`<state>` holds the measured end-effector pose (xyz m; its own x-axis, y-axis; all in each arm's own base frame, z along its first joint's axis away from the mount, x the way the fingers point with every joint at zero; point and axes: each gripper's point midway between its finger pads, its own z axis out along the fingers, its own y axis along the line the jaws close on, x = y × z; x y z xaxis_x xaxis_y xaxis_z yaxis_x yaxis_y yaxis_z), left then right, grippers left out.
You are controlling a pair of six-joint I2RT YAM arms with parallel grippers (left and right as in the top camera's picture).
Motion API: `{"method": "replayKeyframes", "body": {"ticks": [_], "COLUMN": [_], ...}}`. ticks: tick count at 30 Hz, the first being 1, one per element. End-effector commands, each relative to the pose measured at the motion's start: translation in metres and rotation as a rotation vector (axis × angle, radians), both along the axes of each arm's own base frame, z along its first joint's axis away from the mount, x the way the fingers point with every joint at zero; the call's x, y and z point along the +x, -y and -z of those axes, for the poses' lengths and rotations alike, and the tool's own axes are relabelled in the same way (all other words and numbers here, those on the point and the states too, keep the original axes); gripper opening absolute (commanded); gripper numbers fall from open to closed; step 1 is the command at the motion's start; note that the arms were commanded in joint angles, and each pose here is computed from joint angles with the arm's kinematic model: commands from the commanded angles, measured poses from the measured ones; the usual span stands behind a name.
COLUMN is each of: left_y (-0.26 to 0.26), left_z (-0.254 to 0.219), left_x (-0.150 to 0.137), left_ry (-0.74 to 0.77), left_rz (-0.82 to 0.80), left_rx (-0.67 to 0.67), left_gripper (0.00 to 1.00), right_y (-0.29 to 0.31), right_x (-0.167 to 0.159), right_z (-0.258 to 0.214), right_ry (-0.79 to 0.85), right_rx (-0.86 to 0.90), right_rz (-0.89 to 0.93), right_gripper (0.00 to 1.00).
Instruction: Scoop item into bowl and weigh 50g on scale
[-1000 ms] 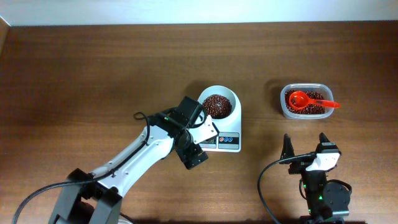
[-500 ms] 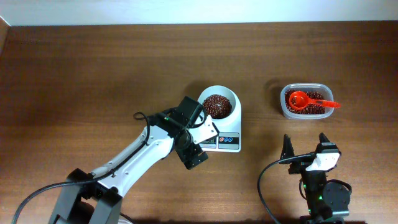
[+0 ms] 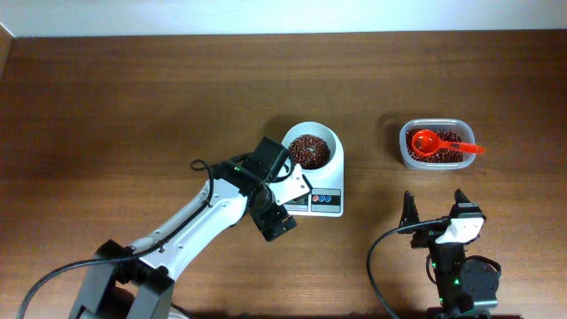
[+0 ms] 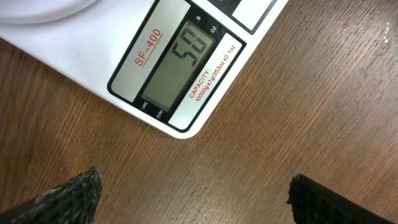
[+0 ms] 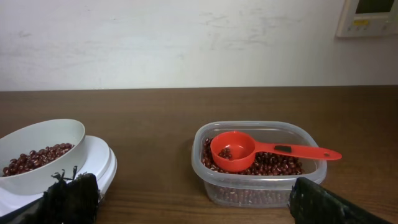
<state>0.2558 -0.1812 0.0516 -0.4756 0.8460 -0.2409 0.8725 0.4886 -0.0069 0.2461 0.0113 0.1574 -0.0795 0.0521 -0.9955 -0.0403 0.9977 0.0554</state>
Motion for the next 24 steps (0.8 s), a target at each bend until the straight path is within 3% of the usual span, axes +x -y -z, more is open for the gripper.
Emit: {"method": "replayKeyframes", "body": {"ticks": [1, 19, 24], "left_y": [0.001, 0.001, 0.015], "left_z": [-0.003, -0.003, -0.018], "left_x": [-0.001, -0.001, 0.022], "left_ry": [0.005, 0.005, 0.121], "left_rz": [0.016, 0.016, 0.017], "left_rx": [-0.011, -0.012, -0.082], "left_gripper": [0.99, 0.99, 0.99], "right_y": [0.003, 0.003, 0.003], "right_x": [0.000, 0.000, 0.000], "right_z": [0.002, 0.002, 0.002], "right_ry": [-0.005, -0.005, -0.004], "right_rx": [0.001, 0.001, 0.001], "right_rz": [0.013, 0.013, 0.013], "right_gripper": [0.99, 0.99, 0.99]}}
